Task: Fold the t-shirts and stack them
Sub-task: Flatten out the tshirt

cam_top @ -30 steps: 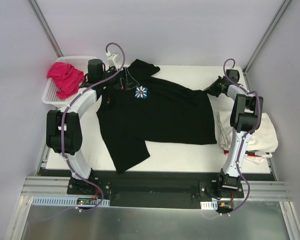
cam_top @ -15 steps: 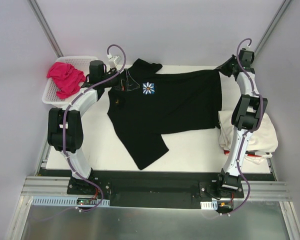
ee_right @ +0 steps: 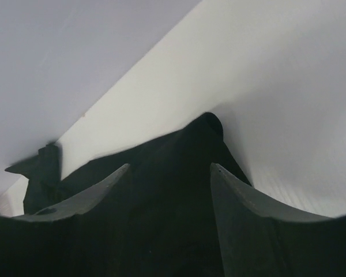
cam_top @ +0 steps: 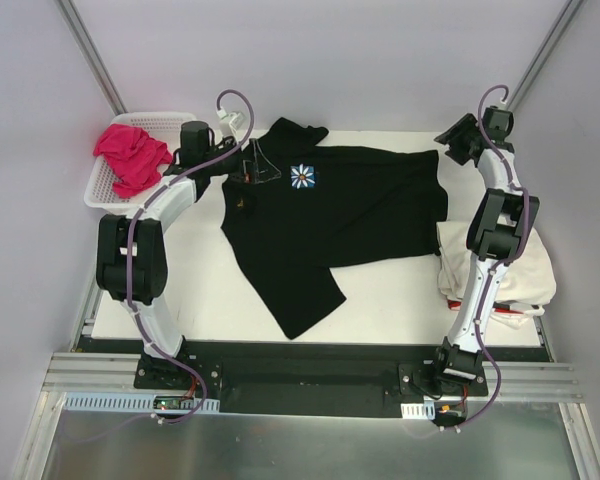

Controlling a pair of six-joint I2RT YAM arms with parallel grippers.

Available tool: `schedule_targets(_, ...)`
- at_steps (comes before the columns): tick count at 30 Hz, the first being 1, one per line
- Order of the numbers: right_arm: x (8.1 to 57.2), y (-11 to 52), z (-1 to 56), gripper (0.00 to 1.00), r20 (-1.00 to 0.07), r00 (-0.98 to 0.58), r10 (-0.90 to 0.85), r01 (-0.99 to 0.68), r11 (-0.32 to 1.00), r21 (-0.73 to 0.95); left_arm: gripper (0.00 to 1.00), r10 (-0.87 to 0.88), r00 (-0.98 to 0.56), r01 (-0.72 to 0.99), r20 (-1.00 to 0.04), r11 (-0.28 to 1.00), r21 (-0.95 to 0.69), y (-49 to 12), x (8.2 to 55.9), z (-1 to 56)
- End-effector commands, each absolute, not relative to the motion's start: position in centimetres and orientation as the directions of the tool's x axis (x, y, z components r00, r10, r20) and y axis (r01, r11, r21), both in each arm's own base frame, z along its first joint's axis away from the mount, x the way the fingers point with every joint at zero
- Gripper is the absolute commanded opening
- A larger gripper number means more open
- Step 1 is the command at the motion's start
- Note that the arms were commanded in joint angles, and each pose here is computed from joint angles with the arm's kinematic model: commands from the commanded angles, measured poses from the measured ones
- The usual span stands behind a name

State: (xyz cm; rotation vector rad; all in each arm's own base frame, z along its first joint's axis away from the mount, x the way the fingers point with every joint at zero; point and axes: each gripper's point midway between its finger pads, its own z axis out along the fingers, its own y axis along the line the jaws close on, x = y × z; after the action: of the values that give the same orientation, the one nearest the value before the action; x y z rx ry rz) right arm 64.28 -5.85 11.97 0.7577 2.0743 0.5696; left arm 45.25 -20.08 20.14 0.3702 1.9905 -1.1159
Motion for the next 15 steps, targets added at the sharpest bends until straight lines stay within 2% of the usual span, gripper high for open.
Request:
schedule_targets(1, 63.8, -6.5, 15.9, 0.58, -0.613, -0.420, 0.669, 0.264, 0.736, 0.623, 0.99, -0.101, -0.617, 0.636, -0.781, 0.521, -0.570, -21.7, 46.0, 20.2)
schedule_targets(7, 62.1, -5.8, 19.6, 0.55, -0.633, -0.390, 0.669, 0.211, 0.734, 0.646, 0.99, -0.140, -0.725, 0.553, -0.674, 0.465, -0.692, -23.6, 49.5, 14.8)
schedule_targets(15, 59.2, -4.5, 19.9, 0.53, -0.606, -0.397, 0.690, 0.190, 0.707, 0.681, 0.99, -0.247, -0.808, 0.421, -0.534, 0.392, -0.818, -25.4, 52.8, 10.0)
